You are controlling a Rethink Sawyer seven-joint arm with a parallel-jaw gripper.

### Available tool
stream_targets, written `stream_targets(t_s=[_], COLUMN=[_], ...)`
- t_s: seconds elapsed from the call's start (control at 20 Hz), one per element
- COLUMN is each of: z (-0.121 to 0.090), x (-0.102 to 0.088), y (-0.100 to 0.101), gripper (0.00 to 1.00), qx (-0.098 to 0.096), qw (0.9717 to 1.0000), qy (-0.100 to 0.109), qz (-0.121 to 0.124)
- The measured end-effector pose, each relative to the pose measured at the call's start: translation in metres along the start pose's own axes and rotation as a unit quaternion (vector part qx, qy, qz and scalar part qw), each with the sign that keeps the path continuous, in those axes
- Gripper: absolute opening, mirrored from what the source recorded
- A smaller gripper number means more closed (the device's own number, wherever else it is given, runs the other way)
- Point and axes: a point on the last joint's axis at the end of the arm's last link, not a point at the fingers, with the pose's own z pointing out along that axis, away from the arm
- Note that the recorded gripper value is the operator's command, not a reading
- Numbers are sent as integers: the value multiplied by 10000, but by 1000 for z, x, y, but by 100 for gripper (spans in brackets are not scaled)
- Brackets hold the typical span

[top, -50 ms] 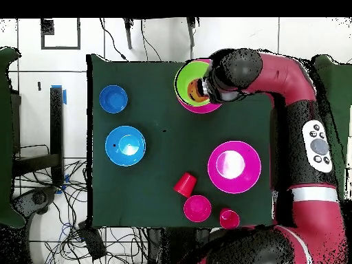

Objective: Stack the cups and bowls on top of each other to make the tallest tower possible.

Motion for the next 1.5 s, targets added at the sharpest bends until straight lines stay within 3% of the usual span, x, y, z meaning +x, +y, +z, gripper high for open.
stream_targets(t_s=[1.5], z=[19], x=[-7], y=[-2], gripper=[0], qx=[-74], qw=[10000], qy=[-8], qz=[53])
